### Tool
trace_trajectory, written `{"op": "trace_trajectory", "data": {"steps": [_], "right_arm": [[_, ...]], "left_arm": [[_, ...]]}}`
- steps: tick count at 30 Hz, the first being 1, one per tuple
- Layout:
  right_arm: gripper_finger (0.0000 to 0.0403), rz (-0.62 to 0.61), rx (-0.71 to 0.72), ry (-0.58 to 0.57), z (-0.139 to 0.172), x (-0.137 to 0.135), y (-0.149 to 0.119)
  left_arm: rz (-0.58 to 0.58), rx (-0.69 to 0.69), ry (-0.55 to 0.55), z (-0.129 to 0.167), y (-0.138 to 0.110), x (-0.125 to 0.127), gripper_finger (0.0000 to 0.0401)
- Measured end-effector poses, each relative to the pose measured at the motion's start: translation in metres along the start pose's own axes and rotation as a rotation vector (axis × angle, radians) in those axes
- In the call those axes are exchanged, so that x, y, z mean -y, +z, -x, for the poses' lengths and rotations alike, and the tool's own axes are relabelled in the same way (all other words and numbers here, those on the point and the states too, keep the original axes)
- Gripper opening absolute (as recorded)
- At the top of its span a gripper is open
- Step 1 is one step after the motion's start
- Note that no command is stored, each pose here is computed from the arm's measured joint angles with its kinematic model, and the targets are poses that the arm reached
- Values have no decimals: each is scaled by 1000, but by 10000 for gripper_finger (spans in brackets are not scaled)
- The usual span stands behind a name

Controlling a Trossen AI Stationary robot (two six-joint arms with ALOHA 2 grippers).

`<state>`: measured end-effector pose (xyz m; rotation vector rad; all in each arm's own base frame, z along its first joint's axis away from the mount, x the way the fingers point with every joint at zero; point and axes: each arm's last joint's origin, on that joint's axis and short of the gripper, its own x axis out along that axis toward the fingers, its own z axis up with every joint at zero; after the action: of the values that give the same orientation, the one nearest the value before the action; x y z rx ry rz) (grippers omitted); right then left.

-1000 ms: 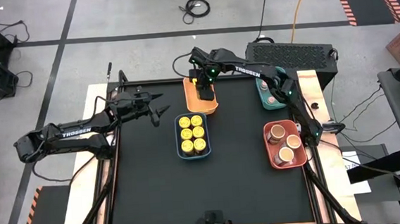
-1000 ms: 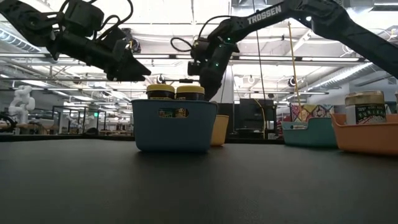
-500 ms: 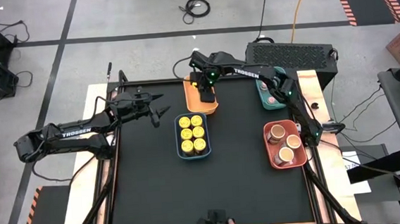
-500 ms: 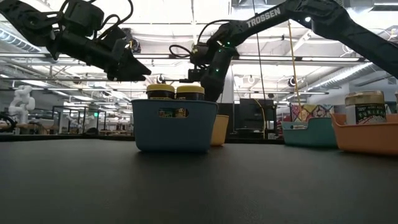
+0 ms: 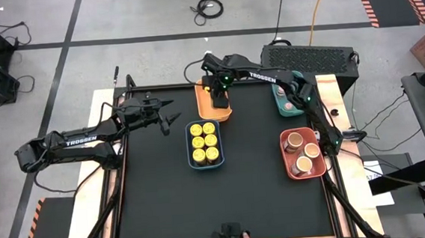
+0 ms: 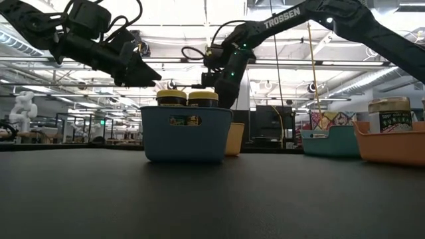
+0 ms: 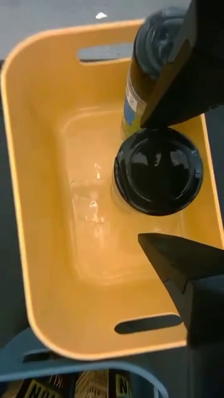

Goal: Sort spices by type
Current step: Put the black seasoning bottle into the yellow bin, then return to Home Position

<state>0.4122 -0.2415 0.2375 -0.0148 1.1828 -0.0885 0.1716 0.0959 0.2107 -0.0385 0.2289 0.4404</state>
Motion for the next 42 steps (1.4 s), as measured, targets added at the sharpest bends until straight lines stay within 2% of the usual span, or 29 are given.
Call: {"op": "trace_trajectory", "data": {"steps": [11,14,17,23,29,34,42], "right_arm": [[279,1,100,-47,54,-5,7],[279,-53,124,-49,70,-11,8],[279,-102,115,-26,86,-26,8],[279,-64,-1,51,115,-62,-3],[279,-75,18,45,136,-74,-22],[279,-128,138,-4,133,-80,-57],[279,-227,545,-104,136,-100,-116]], "left_arm": [[0,-1,-11,0,0,2,325],[21,10,-32,2,2,6,325],[19,23,-59,7,9,11,325],[6,7,-96,27,22,21,325],[-10,11,-52,48,27,24,325],[-17,5,-57,58,26,27,325],[-27,45,-19,63,30,30,325]]}}
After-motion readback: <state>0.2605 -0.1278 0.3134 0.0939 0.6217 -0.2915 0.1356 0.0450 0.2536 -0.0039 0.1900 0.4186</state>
